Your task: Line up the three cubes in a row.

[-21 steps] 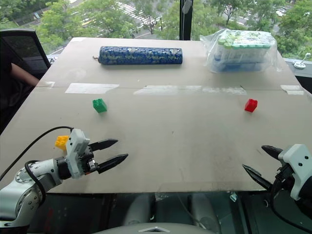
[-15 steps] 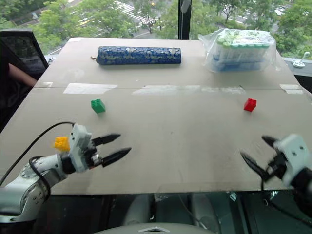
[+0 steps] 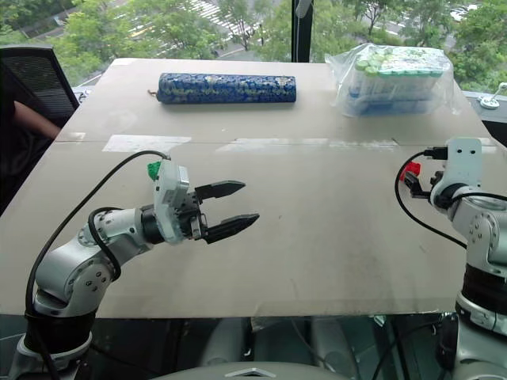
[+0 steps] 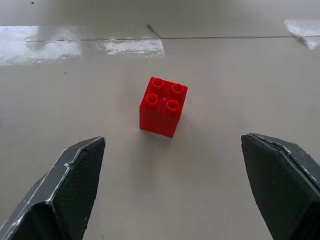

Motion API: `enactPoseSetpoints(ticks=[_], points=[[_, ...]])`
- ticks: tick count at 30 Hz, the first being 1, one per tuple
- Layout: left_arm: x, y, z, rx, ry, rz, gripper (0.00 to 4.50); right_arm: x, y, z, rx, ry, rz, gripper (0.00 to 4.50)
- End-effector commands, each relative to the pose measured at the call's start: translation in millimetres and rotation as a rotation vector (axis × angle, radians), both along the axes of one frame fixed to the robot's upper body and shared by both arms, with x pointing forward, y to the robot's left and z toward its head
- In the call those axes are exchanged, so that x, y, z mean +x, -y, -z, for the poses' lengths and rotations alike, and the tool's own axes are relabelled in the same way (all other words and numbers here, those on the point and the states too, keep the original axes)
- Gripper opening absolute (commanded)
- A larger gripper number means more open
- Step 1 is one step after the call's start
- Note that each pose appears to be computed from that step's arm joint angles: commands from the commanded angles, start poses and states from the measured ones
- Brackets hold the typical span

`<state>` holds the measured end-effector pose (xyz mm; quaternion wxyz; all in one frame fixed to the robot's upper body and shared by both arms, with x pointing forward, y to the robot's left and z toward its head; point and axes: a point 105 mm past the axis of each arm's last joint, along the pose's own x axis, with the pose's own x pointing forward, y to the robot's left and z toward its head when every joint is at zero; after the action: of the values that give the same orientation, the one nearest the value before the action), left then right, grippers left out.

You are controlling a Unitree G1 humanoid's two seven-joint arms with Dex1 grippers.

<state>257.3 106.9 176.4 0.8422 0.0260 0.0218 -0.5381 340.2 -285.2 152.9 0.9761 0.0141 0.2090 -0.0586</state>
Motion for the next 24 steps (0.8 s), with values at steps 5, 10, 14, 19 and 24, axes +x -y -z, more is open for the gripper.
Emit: enactPoseSetpoints(ticks=[5, 10, 14, 19, 24], points=[[-9, 10, -11, -0.04, 0.034, -0.004, 4.41, 43, 13, -4, 0.098, 0.031, 0.075, 4.5], [-11, 10, -12, -0.041, 0.032, -0.006, 4.49, 64, 6, 2, 0.098, 0.016, 0.015, 4.24], [-9, 10, -15, -0.046, 0.041, -0.006, 4.5, 71, 8, 7, 0.061, -0.009, -0.008, 2.48], [-8, 8, -14, -0.044, 0.046, -0.012, 4.5, 69, 11, 7, 0.009, -0.034, -0.055, 1.38], [-7, -1, -9, -0.044, 0.058, -0.039, 4.5, 47, -85, -27, -0.018, 0.166, -0.747, 1.38]])
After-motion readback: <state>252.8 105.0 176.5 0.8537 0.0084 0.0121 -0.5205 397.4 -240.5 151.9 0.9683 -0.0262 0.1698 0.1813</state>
